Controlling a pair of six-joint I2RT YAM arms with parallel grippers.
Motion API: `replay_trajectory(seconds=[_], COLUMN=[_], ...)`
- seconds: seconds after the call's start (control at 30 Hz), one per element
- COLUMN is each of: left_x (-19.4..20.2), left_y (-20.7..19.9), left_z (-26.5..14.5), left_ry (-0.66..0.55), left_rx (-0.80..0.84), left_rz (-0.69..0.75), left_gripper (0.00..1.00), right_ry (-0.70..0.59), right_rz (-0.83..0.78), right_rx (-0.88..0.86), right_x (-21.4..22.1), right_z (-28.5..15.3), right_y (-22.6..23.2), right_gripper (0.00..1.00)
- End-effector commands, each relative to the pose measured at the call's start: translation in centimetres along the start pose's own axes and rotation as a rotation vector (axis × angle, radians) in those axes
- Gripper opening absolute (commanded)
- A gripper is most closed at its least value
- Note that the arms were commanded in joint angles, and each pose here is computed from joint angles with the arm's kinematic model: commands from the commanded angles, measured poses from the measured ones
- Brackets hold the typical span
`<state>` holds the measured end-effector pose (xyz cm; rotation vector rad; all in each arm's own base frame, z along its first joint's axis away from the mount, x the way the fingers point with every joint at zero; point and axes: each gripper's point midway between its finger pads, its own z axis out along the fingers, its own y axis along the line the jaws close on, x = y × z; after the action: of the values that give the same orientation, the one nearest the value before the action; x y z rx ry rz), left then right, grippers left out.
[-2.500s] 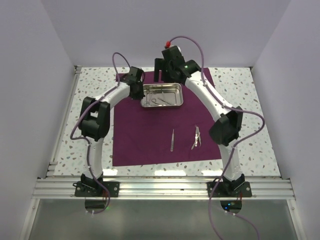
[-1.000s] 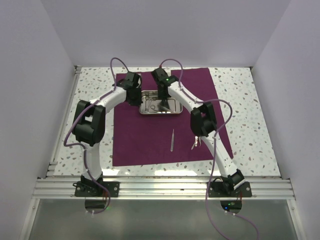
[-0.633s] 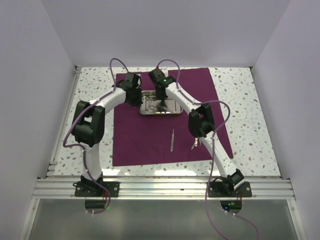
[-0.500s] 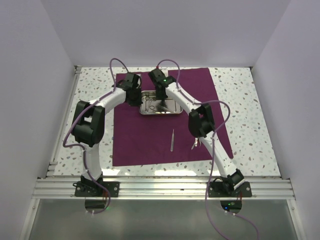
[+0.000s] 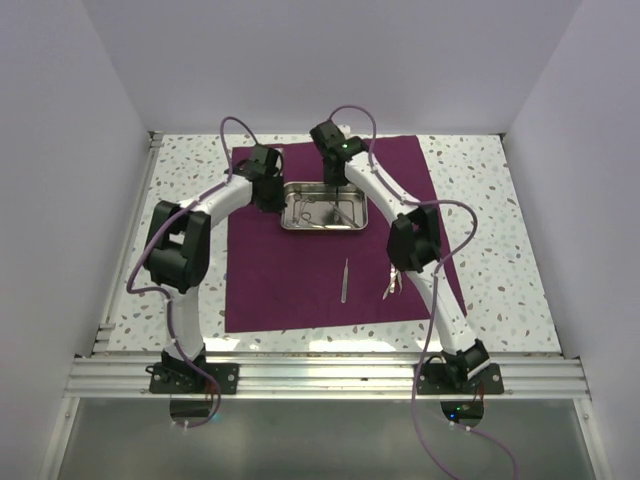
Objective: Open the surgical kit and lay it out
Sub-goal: Move the container from the surgical kit.
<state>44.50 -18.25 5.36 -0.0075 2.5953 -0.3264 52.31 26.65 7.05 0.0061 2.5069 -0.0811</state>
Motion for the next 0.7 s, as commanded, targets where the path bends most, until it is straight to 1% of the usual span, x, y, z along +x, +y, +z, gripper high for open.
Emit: replay_trajectory(seconds=[0.0,0.2,0.27,0.4,0.5,0.57,0.6,0.63,0.67], left_x=[0.0,0.0,-0.4,-0.9,-1.5,-2.4,-2.1,-2.4,-3.3], left_y=[-1.1,-0.8,-0.9,-1.0,-1.1,-1.6,-1.5,-1.4,-1.8], left_z=[0.5,0.9,1.0,1.6,2.3,2.6,3.3,3.6,3.6], left_ry=[0.018,0.021,0.014,0.011,0.007,-0.008,0.006,0.004,-0.011], left_rx=[0.046,0.031,0.035,0.031,0.029,0.036,0.03,0.029,0.035], left_rz=[0.005,0.002,0.001,-0.004,-0.019,-0.028,-0.031,-0.038,-0.045], left_gripper=[0.0,0.0,0.0,0.0,0.0,0.0,0.0,0.0,0.0], right_ry=[-0.185,-0.218,-0.211,-0.205,-0.177,-0.138,-0.074,-0.058,-0.058], right_rz=[0.101,0.125,0.128,0.145,0.141,0.118,0.087,0.075,0.064], right_rx=[-0.091,-0.112,-0.113,-0.139,-0.146,-0.151,-0.129,-0.133,-0.162], right_x=[-7.3,-8.6,-8.4,-8.3,-7.1,-5.0,-2.3,-1.2,-0.3], right_z=[-7.4,-9.8,-10.2,-12.5,-14.8,-16.5,-15.5,-16.1,-18.0], right_y=[-0.4,-0.9,-1.1,-1.4,-2.0,-2.4,-2.7,-2.8,-2.6], right_gripper=[0.0,0.0,0.0,0.0,0.0,0.0,0.0,0.0,0.0])
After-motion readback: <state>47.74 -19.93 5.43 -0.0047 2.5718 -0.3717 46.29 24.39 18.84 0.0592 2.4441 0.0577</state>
